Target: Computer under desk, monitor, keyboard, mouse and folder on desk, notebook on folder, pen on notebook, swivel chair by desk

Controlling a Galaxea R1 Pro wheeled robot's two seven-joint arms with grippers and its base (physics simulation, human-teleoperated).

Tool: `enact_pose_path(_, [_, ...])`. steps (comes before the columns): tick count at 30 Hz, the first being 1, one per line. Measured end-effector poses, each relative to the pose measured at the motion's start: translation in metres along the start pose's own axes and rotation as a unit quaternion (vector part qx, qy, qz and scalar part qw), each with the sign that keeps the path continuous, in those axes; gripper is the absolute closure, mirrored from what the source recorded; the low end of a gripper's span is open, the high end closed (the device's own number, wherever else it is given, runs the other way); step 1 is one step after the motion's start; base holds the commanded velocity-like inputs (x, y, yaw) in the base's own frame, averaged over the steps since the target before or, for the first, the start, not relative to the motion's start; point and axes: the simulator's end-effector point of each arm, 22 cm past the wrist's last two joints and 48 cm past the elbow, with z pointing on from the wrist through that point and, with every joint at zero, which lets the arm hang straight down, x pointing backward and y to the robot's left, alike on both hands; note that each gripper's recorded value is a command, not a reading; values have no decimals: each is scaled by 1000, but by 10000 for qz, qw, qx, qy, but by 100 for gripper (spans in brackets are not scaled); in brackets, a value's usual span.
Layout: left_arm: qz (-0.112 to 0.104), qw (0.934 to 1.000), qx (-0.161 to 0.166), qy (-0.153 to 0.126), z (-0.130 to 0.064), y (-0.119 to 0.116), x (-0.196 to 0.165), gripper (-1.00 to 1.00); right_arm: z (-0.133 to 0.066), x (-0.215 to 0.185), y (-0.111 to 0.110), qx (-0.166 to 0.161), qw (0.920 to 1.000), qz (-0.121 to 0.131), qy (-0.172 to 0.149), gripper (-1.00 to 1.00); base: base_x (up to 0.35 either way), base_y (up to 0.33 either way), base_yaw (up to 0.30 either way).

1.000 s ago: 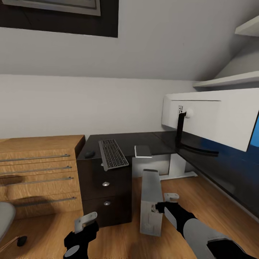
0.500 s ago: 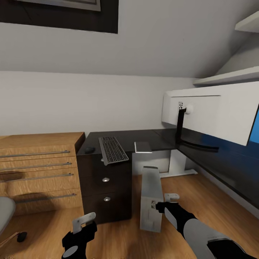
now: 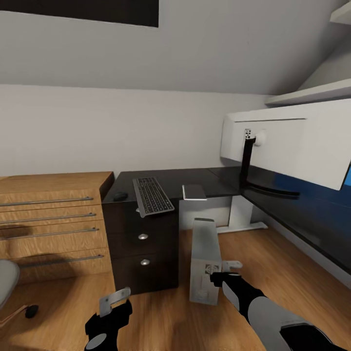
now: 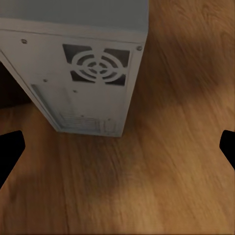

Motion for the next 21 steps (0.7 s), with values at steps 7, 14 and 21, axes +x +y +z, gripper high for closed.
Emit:
enact_pose_path(7, [28, 9999, -45, 127, 7, 2, 10, -100, 10, 14, 1, 0, 9999, -20, 125, -100, 0, 0, 0])
enact_pose_path(14, [35, 9998, -58, 162, 9, 2, 13, -100, 12, 18, 1, 0, 9999, -40, 161, -100, 0, 0, 0])
enact_pose_path(21, [21, 9999, -66, 153, 9, 3, 12, -100, 13, 18, 0, 7, 9999, -45, 158, -100, 0, 0, 0])
